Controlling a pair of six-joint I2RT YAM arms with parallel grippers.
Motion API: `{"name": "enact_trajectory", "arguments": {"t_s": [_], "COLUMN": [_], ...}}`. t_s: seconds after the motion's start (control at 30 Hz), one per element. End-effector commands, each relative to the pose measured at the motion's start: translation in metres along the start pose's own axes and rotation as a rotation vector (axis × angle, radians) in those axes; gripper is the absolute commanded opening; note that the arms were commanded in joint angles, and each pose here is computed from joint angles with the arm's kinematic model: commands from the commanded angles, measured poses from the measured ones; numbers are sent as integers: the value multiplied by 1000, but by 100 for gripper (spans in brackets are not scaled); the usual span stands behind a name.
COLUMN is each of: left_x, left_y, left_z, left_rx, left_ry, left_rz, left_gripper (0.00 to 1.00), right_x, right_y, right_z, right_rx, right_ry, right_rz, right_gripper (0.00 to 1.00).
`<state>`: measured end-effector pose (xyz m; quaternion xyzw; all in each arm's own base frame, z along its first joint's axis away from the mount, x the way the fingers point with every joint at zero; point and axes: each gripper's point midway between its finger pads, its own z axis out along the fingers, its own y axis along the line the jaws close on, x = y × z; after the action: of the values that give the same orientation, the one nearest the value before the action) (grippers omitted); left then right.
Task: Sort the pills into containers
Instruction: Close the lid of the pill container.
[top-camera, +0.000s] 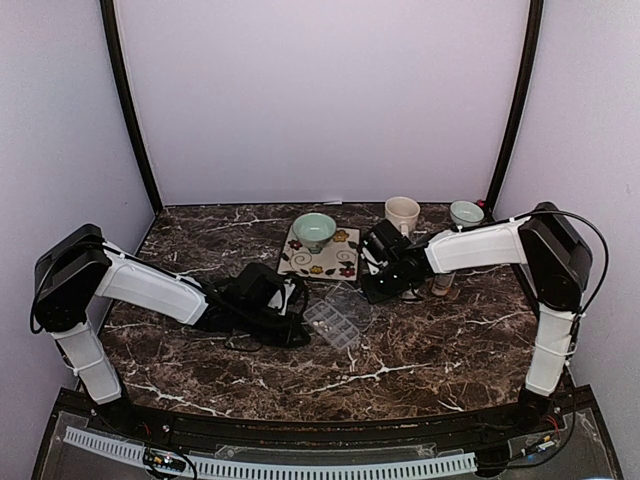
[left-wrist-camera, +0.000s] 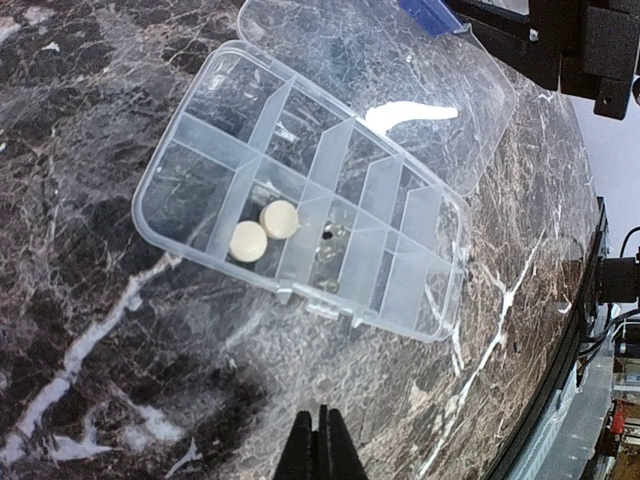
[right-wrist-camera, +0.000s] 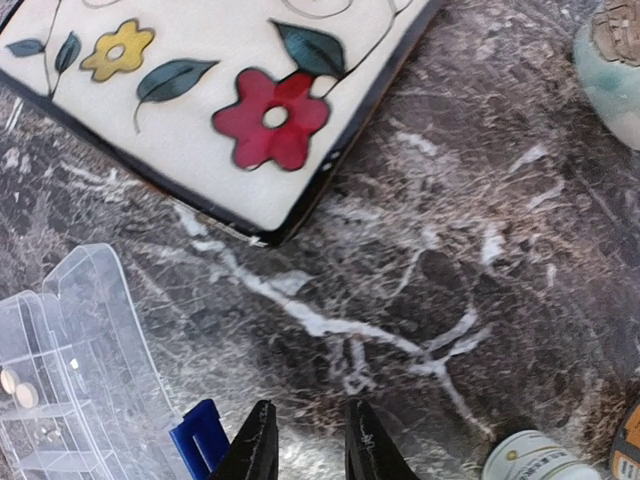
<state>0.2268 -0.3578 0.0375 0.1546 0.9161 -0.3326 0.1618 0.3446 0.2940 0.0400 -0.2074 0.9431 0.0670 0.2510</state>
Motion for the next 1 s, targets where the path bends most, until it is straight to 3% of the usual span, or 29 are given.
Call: {"name": "enact_trajectory", "arguments": {"t_s": [0.0,0.97], "left_x": [8,16], "left_y": [11,19], "left_z": [0,7], "left_rx": [-34,-39], "left_ry": [21,41], "left_rz": [1,-14], "left_gripper": [0,0], "right_x": [-3,-22], "right_y": [20,69], "right_z": [1,-37], "right_rx": [-55,-183], "right_ry": [-8,-82], "right_rz": [-2,14], "right_gripper": [24,25]}}
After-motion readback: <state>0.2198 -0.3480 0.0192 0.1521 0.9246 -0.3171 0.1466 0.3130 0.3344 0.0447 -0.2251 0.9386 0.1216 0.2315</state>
